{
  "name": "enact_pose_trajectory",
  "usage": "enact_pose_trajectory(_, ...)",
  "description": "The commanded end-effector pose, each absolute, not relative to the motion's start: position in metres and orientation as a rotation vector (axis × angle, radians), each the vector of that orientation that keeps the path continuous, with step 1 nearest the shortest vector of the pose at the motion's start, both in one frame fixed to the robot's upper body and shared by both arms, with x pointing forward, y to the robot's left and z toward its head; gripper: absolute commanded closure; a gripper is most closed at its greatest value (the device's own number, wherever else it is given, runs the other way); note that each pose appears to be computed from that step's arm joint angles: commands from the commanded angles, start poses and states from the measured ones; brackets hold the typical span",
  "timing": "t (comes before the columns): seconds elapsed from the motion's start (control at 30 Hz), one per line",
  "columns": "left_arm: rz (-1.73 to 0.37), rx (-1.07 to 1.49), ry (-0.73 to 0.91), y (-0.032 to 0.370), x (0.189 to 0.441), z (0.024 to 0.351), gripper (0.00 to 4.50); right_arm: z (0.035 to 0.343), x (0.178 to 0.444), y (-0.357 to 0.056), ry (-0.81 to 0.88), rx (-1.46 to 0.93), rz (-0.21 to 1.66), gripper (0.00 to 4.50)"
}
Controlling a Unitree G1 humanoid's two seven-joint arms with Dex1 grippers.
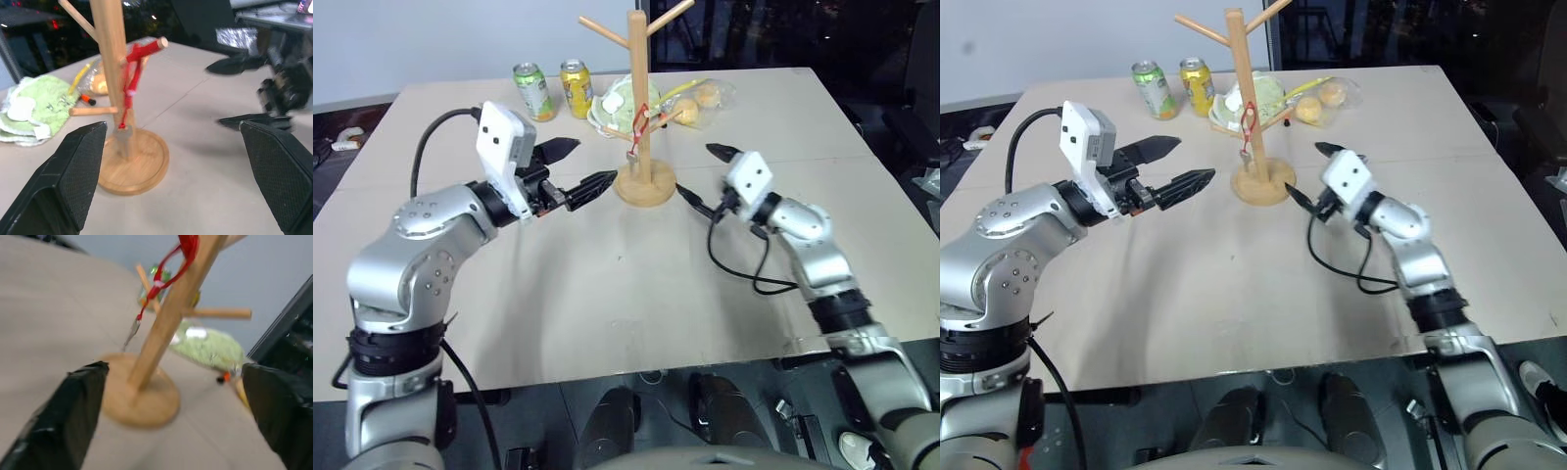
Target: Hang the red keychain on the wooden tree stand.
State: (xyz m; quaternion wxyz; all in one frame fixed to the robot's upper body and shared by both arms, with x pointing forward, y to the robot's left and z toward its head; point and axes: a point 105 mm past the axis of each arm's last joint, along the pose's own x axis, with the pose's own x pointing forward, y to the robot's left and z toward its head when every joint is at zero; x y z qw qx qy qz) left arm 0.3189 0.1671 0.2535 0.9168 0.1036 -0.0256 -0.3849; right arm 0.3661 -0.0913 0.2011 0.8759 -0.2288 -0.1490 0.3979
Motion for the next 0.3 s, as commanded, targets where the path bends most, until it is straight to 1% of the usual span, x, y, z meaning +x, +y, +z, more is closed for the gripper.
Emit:
enact_pose_trajectory(0.03, -0.827, 0.269, -0.052, 0.178, 0.32, 0.269, 0.0, 0.235, 0.343, -0.109, -0.277, -0.419, 0.92, 0.03)
enact_pose_trajectory(0.13, -0.853, 0.28, -0.014, 0.189, 0.325, 0.271, 0.0, 0.248, 0.326, -0.119, -0.179, -0.35, 0.997, 0.03)
enact_pose_trajectory(0.3, -0.878, 0.314, 0.028, 0.204, 0.334, 0.266, 0.0, 0.277, 0.307, -0.12, -0.133, -0.252, 1.059, 0.03)
